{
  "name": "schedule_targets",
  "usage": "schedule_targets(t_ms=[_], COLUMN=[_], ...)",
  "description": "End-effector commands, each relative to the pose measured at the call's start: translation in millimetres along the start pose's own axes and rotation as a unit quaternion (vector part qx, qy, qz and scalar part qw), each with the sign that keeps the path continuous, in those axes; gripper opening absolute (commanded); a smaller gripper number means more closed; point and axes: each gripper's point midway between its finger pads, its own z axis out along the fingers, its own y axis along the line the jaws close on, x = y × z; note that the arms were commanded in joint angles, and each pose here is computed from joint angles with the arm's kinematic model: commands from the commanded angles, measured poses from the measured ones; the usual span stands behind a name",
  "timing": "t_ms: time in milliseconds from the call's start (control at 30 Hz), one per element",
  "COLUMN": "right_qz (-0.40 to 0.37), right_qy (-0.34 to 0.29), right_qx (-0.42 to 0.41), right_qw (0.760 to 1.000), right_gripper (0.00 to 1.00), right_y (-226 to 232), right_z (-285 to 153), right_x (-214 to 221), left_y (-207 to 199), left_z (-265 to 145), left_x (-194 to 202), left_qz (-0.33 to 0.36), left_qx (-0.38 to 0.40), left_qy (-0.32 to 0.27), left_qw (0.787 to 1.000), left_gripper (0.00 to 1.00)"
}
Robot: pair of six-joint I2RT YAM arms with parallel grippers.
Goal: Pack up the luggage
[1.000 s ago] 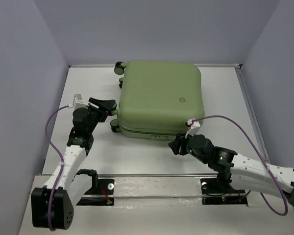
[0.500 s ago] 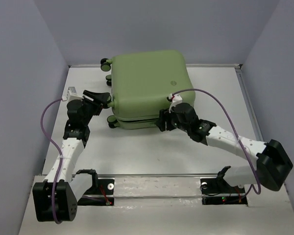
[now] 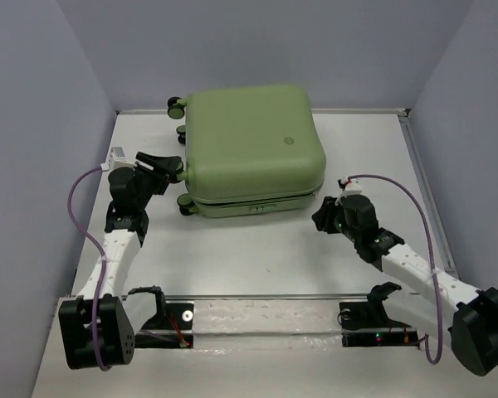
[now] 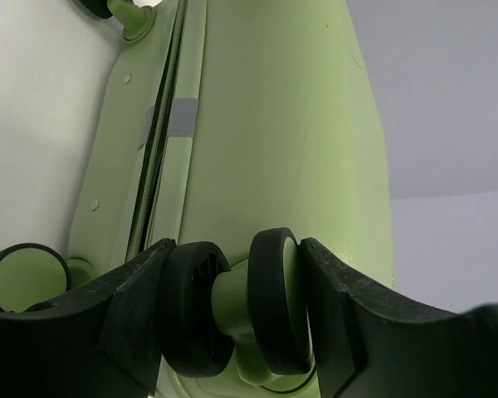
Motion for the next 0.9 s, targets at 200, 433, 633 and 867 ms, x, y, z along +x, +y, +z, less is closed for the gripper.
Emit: schedule_targets(t_ms=[200, 433, 633, 867], right_qz=[-0.07, -0.104, -0.104, -0.073], right_qy=[-0.087, -0.084, -0.086, -0.096], right_qx=[-0.083, -0.172, -0.162, -0.104], right_qw=[0.99, 0.976, 0.977, 0.987], right_gripper=[0.57, 0.56, 0.52, 0.56], right_y=[-1, 28, 20, 0], right_z=[23, 32, 47, 49], right_x=[-75, -79, -79, -78], left_y=[-1, 13, 8, -21], left_z=[-7, -7, -10, -12], left_x=[9, 19, 20, 6], left_qz=[0.085, 0.083, 0.08, 0.089], left_qx=[0.04, 0.031, 0.04, 0.062], left_qy=[0.012, 0.024, 0.027, 0.019], left_qw=[0.995, 0.996, 0.996, 0.994], left_gripper=[0.06, 0.06, 0.06, 0.06])
